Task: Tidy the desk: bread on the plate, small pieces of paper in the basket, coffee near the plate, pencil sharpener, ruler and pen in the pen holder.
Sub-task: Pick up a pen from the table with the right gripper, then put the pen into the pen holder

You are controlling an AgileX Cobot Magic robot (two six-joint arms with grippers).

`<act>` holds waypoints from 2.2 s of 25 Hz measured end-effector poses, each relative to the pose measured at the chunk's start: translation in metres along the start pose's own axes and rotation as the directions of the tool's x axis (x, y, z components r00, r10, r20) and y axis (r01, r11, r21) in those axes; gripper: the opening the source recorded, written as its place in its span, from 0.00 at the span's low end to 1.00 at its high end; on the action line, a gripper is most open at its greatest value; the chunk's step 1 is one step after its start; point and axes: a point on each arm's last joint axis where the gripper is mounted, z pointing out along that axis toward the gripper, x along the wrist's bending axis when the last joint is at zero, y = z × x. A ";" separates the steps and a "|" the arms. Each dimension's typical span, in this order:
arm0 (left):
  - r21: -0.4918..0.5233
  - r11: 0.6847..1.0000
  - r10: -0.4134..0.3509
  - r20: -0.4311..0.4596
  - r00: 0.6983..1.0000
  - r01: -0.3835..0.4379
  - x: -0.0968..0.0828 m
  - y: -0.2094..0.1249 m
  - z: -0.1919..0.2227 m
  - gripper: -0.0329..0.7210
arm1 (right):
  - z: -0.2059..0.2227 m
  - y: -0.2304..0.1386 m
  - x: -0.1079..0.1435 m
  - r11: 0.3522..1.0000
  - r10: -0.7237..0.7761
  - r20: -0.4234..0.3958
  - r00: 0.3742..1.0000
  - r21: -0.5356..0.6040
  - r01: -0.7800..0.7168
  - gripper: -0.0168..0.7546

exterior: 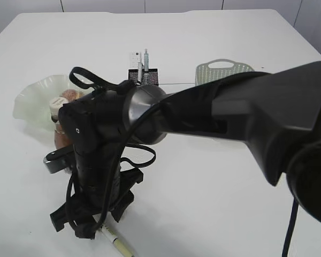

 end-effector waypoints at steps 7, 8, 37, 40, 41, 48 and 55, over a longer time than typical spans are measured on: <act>0.000 1.000 0.000 0.000 1.000 0.000 0.000 0.000 0.000 0.49 | 0.011 0.000 -0.002 1.000 0.002 0.008 1.000 0.023 -0.002 0.55; 0.000 1.000 0.000 0.000 1.000 0.000 0.000 0.000 0.000 0.49 | 0.011 0.000 -0.002 1.000 0.002 0.008 1.000 0.023 -0.002 0.55; -0.002 1.000 0.000 0.000 1.000 0.000 0.000 0.000 0.000 0.48 | -0.040 -0.004 -0.003 0.986 -0.169 -0.092 0.981 -0.023 0.168 0.10; -0.002 1.000 0.000 0.000 1.000 0.000 0.000 0.000 0.000 0.48 | -0.077 -0.001 -0.015 0.977 -0.195 -0.179 0.964 -0.126 0.174 0.10; -0.002 1.000 0.000 0.000 1.000 0.000 0.000 0.000 0.000 0.48 | -0.087 -0.001 -0.021 0.972 -0.204 -0.201 0.958 -0.157 0.174 0.10; -0.003 1.000 0.000 0.000 1.000 0.000 0.000 0.000 0.000 0.48 | -0.140 0.003 -0.084 0.944 -0.164 -0.341 0.926 -0.326 0.047 0.10; -0.003 1.000 0.000 0.000 1.000 0.000 0.000 0.000 0.000 0.48 | -0.168 0.003 -0.162 0.872 -0.127 -0.488 0.863 -0.469 -0.137 0.10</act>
